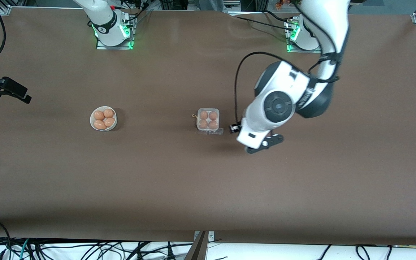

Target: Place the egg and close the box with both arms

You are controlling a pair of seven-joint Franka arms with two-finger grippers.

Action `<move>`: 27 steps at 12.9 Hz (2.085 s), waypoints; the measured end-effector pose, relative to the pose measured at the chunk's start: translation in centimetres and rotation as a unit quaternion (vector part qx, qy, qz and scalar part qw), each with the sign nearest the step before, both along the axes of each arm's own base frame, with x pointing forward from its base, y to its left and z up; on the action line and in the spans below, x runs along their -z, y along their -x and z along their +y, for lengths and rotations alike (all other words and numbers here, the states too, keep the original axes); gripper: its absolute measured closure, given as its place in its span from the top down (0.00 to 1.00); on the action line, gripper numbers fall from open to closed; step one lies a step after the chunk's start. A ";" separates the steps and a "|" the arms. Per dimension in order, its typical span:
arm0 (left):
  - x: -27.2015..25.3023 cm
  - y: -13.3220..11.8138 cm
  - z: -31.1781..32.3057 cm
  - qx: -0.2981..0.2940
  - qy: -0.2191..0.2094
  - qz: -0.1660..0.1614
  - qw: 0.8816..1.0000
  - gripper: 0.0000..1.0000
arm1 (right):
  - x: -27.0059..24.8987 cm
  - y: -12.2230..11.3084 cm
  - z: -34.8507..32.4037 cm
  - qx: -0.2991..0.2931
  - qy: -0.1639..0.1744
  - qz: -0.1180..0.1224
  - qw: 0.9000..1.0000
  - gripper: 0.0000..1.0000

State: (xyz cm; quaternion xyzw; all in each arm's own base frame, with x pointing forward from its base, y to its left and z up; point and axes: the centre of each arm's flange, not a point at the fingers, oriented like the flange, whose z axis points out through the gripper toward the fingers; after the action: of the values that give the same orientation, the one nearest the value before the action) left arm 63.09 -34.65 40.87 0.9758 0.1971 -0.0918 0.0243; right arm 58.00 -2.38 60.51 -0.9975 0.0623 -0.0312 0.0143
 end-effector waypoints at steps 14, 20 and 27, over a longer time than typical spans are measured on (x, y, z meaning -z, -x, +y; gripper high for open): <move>-18.6 -1.5 26.1 0.064 -0.017 -0.074 0.995 1.00 | 1.1 -0.8 0.8 -0.006 0.002 0.000 1.000 1.00; -21.6 3.6 33.7 0.116 -0.004 -0.078 0.990 1.00 | 1.2 -0.8 0.7 -0.004 0.002 0.001 1.000 1.00; -20.5 7.6 33.9 0.137 -0.047 -0.056 0.988 1.00 | 1.2 -0.8 0.6 -0.003 0.002 0.001 1.000 1.00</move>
State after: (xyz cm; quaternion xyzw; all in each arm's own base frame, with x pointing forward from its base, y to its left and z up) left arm 55.46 -0.78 61.38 0.9972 0.0642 -0.0304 -0.0237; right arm 58.83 -1.78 59.32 -0.9977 0.0594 -0.0302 0.0126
